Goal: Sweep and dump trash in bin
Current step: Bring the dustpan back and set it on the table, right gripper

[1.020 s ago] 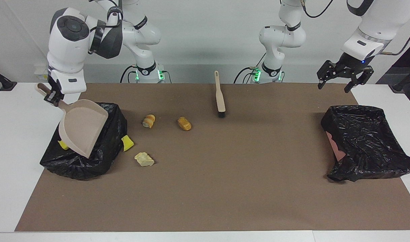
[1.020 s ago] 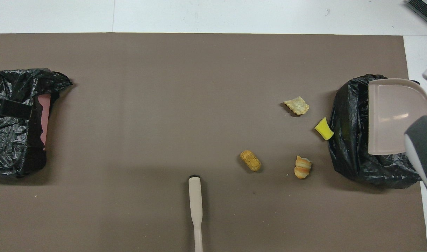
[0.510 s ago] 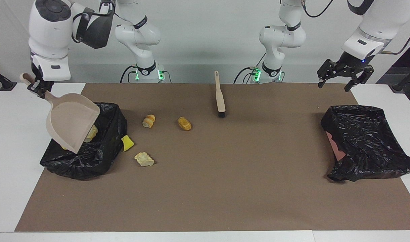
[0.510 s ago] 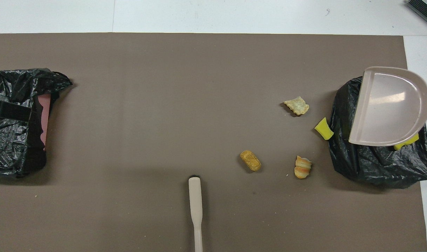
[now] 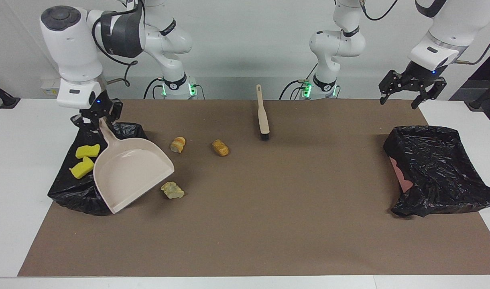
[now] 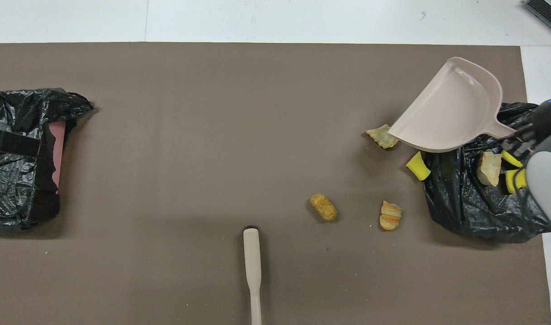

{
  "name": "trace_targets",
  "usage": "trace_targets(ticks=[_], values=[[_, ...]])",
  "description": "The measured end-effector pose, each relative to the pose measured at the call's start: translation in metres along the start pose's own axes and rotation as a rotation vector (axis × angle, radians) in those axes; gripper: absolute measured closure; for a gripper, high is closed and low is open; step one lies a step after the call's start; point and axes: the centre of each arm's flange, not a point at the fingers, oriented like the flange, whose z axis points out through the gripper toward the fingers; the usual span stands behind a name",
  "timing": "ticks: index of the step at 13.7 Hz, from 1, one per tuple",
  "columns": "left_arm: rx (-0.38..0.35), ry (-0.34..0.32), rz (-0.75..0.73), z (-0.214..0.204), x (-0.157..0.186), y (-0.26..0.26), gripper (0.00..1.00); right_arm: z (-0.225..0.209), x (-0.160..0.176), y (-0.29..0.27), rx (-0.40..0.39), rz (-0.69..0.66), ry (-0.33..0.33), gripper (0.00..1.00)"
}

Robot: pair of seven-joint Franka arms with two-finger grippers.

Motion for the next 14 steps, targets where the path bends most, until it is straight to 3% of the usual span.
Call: trace_targets(ticks=[5,10,14], values=[[-0.001,-0.004,0.000,0.000,-0.001,0.000,0.00,0.038,0.078,-0.068,0.111,0.363,0.046,0.67],[-0.002,-0.007,0.002,0.000,-0.001,0.001,0.00,0.066,0.162,-0.171,0.131,0.544,0.128,0.67],[-0.003,-0.012,0.005,0.001,-0.002,0.003,0.00,0.092,0.208,-0.246,0.180,0.665,0.186,0.67]])
